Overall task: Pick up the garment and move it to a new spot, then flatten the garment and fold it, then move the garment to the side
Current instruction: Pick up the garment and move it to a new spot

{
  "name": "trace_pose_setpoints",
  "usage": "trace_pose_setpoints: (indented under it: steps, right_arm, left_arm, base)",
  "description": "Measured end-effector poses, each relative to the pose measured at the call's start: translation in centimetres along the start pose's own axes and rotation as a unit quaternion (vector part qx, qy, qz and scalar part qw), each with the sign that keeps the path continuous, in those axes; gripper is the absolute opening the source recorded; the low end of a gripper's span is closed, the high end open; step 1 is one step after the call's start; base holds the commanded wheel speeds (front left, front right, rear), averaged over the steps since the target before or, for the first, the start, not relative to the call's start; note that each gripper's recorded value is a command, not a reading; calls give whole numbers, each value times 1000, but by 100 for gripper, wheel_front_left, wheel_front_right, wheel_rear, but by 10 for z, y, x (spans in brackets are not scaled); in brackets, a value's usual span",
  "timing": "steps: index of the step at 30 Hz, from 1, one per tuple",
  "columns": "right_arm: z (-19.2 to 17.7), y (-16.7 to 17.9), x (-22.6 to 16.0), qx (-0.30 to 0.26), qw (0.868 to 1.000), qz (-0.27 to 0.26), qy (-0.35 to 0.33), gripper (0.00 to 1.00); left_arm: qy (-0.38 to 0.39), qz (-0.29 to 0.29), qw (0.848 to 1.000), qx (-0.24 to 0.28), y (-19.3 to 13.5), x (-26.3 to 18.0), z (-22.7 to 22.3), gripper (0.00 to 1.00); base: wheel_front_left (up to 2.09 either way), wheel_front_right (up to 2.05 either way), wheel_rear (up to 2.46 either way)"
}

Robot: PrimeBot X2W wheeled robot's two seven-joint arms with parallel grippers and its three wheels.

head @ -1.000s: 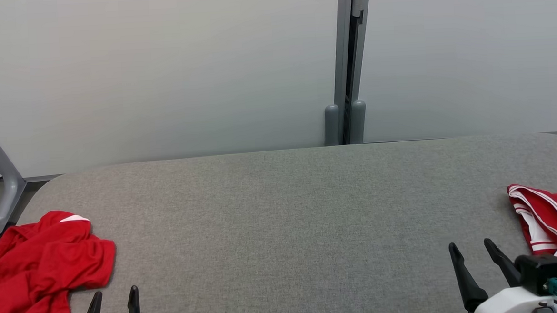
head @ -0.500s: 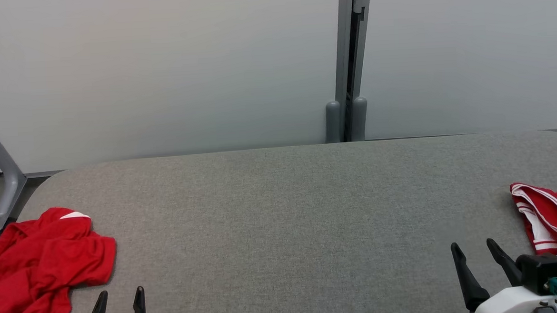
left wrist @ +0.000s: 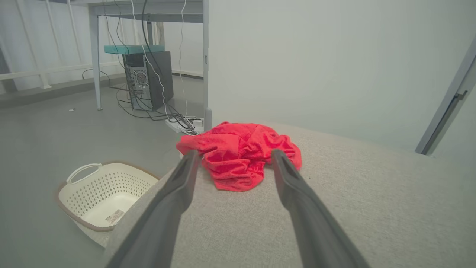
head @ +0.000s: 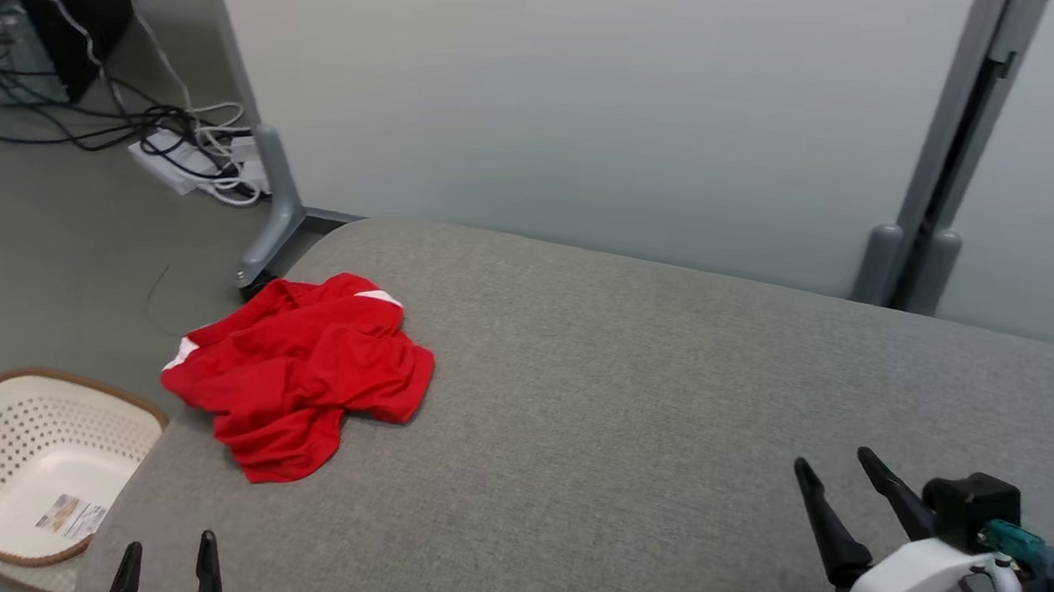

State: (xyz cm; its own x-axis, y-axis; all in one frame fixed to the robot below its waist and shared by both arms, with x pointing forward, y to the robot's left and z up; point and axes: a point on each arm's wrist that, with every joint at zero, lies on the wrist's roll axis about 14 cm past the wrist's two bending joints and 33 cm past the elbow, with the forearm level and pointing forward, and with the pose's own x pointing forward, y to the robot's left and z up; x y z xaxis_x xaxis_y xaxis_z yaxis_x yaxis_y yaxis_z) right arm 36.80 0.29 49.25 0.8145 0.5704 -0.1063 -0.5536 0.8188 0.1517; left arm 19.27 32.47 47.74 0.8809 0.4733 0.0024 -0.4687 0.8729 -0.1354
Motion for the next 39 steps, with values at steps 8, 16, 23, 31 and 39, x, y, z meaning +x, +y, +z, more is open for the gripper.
trace_pose_setpoints:
  steps: [8, 16, 23, 31, 39]
  right_arm:
    - [-8, 44, 35, -4, 997, 77, 19, 100]
    - [-13, 53, 43, -6, 995, 93, 25, 100]
    - [-16, 49, 42, -4, 996, 88, 28, 100]
    - [-30, 31, 30, -5, 997, 62, 50, 100]
    - [-22, 20, 32, -30, 996, 55, 59, 100]
  left_arm:
    - [3, 80, 997, 0, 38, -26, 2, 100]
    - [-5, 89, 996, -18, 38, -28, 7, 100]
    - [-4, 4, 999, -40, -5, 20, 28, 100]
    - [68, -67, 994, -50, -50, 96, 39, 100]
    - [234, -5, 968, -95, -48, 157, -9, 100]
  base:
    - [0, 0, 0]
    - [0, 0, 0]
    - [0, 0, 0]
    - [0, 0, 0]
    - [0, 0, 0]
